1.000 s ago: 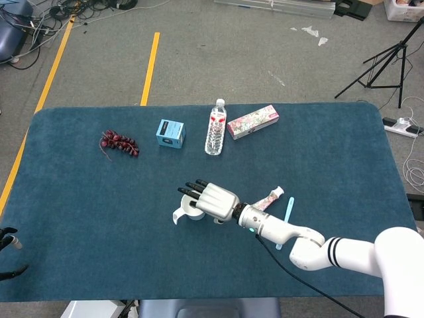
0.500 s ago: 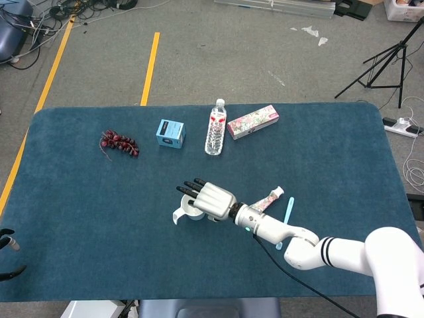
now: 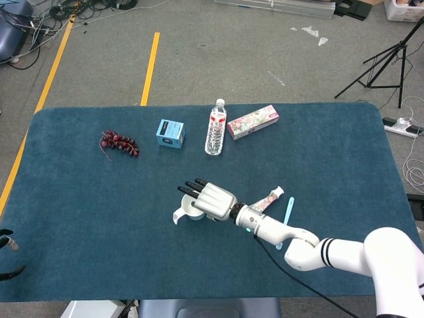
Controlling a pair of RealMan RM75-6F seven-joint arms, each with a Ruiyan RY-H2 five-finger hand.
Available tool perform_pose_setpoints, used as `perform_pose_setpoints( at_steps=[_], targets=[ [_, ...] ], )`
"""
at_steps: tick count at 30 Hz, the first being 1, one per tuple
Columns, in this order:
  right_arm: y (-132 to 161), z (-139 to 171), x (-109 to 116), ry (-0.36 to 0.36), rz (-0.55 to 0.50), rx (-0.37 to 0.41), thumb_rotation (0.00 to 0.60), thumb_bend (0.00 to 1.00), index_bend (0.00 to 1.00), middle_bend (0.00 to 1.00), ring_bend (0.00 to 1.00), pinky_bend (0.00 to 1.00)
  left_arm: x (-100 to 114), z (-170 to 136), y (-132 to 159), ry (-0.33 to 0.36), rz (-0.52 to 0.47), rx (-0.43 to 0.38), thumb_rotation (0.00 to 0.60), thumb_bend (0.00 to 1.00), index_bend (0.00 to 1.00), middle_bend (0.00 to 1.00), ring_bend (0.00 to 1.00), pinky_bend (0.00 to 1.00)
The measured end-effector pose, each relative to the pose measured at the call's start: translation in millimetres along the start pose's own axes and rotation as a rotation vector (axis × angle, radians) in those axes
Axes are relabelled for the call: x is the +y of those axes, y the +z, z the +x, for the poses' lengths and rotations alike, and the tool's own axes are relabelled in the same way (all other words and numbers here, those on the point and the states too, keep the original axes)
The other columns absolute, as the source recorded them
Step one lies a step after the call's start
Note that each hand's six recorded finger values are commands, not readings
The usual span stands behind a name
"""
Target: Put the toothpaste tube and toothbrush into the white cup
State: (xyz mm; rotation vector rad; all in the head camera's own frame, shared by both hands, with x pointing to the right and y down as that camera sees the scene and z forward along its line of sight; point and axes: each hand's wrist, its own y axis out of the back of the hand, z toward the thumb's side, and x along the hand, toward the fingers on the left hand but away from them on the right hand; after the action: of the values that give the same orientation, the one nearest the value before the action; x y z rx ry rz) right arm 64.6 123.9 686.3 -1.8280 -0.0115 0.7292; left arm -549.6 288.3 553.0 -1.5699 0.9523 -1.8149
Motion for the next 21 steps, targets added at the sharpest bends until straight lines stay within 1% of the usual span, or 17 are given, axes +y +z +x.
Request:
perform_pose_setpoints(
  at_steps=[11,21],
  targets=[
    [2,1,-1,-0.012,0.011,-0.007,0.6,0.26,0.69,0.0,0.0,0.16,-1,0,-1,-0.001,-0.001,0.007,0.6,0.0,0.49,0.27,0.21,0.29],
    [-6,15,10,-0.034,0.009,-0.025,0.6,0.27,0.7,0.01,0.0,0.16,-1,0,-2,-0.006,0.002,0.011,0.6,0.0,0.49,0.27,0.21,0.29]
  ],
)
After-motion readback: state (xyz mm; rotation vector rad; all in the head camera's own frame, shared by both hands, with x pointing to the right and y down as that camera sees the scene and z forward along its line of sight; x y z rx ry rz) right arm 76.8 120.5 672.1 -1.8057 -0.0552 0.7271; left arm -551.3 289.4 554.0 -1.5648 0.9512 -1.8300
